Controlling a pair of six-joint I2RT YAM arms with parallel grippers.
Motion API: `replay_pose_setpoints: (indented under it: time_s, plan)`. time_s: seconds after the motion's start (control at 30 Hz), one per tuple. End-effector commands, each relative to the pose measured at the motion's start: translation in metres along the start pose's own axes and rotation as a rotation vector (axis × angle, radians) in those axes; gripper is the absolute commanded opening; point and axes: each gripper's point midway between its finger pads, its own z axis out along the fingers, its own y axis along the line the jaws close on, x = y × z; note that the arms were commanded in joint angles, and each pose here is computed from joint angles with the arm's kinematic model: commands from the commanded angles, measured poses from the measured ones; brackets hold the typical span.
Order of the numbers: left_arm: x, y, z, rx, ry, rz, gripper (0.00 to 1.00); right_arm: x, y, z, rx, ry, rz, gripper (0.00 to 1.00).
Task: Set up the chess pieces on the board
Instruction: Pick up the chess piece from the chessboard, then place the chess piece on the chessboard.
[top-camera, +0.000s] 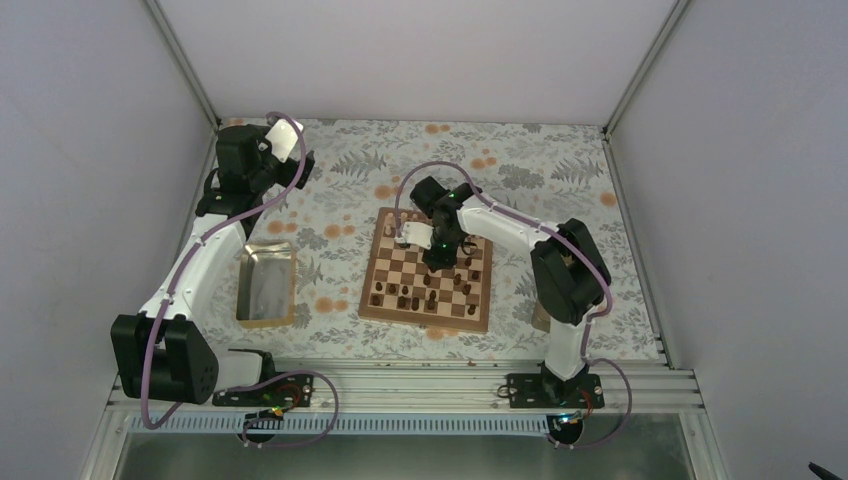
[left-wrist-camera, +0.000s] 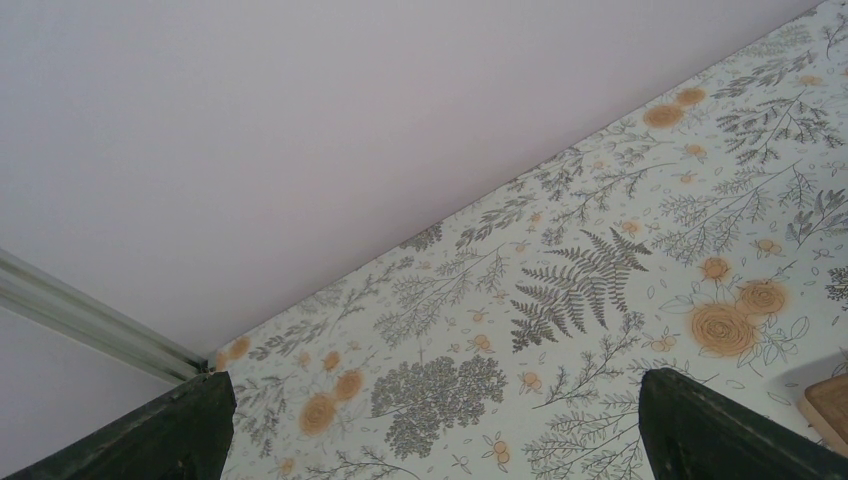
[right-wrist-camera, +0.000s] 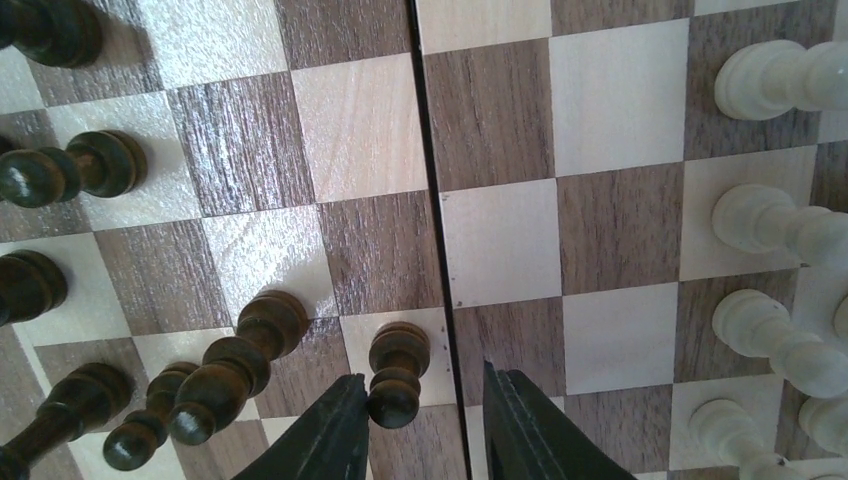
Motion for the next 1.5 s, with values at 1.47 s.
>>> replay_pose_setpoints:
  time_s: [1.47]
  plan:
    - [-0.006, 0.001, -0.004, 0.01, -0.023, 0.005, 1.0, -0.027, 0.078, -0.036, -0.022, 0.004, -0.124, 0.12]
